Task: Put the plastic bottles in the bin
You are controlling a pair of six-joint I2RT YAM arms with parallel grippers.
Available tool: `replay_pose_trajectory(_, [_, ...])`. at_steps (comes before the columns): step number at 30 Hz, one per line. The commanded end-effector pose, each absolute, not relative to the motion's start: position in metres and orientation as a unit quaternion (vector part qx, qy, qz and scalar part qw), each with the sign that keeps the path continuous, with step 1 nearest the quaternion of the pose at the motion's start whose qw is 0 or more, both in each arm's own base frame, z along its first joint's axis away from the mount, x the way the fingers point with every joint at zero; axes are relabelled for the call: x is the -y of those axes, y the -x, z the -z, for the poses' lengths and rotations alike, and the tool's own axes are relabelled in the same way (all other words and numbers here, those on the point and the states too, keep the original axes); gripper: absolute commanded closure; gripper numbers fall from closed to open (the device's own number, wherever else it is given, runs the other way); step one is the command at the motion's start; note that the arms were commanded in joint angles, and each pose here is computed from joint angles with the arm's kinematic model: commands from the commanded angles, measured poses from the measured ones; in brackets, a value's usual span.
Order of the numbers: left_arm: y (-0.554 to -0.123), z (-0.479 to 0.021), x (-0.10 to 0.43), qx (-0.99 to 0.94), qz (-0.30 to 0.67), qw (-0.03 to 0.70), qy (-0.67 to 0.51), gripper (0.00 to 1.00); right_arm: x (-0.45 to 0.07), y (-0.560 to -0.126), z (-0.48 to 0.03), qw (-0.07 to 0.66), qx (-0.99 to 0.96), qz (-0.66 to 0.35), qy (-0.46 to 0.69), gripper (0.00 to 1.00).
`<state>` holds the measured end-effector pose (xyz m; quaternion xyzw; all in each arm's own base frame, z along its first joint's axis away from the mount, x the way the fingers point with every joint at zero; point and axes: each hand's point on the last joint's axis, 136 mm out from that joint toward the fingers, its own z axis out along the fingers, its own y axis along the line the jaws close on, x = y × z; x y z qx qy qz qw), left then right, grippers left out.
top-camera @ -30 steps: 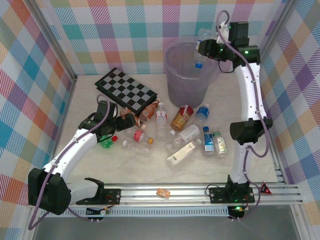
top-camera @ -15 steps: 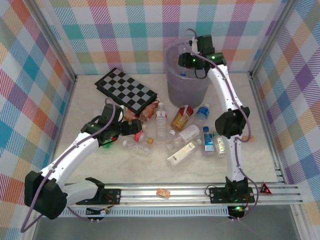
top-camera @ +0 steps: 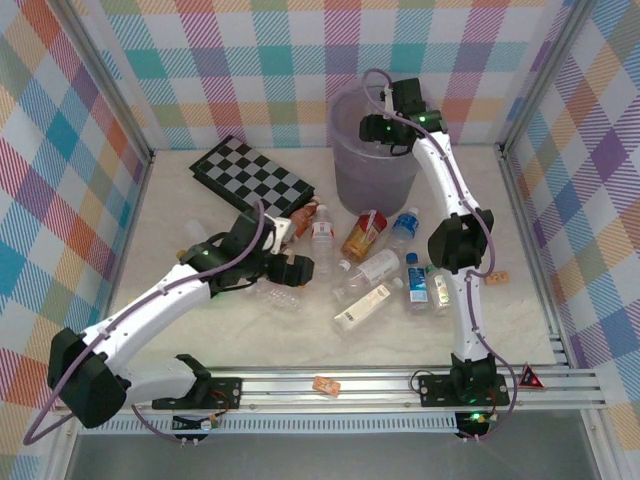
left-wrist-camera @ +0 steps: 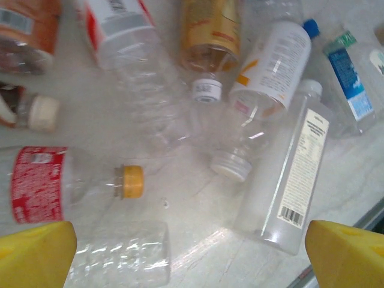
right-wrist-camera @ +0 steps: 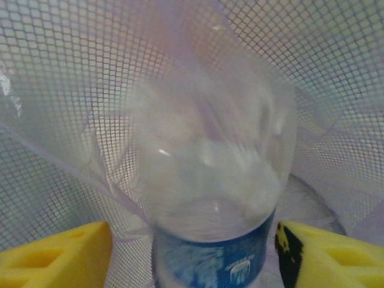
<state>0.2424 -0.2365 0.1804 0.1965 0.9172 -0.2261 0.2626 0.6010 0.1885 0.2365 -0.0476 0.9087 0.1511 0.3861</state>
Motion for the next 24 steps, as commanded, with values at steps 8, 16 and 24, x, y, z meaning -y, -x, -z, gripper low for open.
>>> replay_pose_trajectory(8, [-0.223,-0.167,0.293,-0.894,0.219,0.25,-0.3,0.04,-0.169,-0.557,-0.343,0.447,-0.88,-0.148,0.062,0.0])
replay_pose_trajectory(16, [-0.21,-0.146,0.338,-0.88,0.203,0.244,-0.352,0.07,-0.137,-0.466,-0.366,0.372,-0.916,-0.152,0.005,0.0])
replay_pose_trajectory(24, [-0.188,-0.105,0.378,-0.867,0.158,0.228,-0.415,0.09,-0.104,-0.383,-0.331,0.283,-0.941,-0.138,-0.124,0.01])
